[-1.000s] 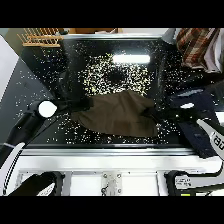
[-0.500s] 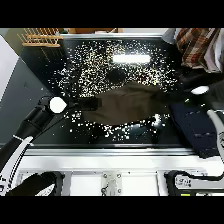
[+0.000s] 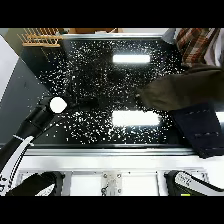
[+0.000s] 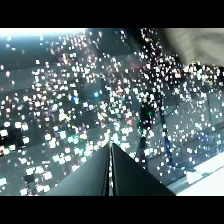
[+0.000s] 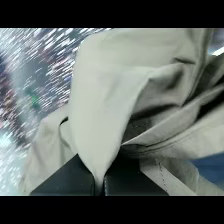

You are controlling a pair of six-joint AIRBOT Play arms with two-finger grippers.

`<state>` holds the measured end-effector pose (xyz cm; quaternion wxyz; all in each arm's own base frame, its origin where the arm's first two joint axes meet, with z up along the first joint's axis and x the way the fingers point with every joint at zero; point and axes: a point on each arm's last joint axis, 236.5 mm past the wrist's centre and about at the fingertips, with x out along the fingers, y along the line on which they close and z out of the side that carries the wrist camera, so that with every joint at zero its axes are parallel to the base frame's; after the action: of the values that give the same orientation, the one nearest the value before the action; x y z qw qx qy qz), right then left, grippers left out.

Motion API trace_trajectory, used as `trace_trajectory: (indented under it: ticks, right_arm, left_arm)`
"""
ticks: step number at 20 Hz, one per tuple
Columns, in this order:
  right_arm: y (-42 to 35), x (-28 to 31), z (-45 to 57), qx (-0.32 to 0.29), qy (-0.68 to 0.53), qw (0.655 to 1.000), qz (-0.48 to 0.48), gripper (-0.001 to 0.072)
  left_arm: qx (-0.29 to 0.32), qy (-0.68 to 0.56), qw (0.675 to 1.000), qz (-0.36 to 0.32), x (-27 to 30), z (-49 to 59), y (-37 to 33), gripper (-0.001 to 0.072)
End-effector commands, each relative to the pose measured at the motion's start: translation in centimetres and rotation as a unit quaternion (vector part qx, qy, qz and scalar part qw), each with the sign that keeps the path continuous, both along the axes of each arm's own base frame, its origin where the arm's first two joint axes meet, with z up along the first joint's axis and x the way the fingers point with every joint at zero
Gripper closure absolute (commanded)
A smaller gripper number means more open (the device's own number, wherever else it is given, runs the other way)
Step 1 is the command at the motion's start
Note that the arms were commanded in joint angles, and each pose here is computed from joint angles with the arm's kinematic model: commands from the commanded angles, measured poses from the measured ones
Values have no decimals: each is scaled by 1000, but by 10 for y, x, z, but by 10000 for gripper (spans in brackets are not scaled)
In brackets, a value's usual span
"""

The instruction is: Fold the clothes and pants, and hang the long-sleeved shirts on hangers.

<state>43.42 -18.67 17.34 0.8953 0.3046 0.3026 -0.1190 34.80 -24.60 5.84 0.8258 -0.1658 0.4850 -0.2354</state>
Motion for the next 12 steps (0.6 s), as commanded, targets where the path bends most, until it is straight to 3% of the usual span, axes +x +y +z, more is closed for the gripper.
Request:
trace_trajectory:
  ticks: [1,5,12]
  right_arm:
    - [-42,-64,26,-54,36,993,-98,710]
    - [-62,-132,22,-117,117,970,-176,710]
    - [-31,-214,-75,-73,270,941,-193,710]
  left_arm:
    - [0,0,1000,-1,0,0,0,690]
    - [4,7,1000,-5,-4,-2,0,689]
    - [8,15,1000,-11,-8,-5,0,689]
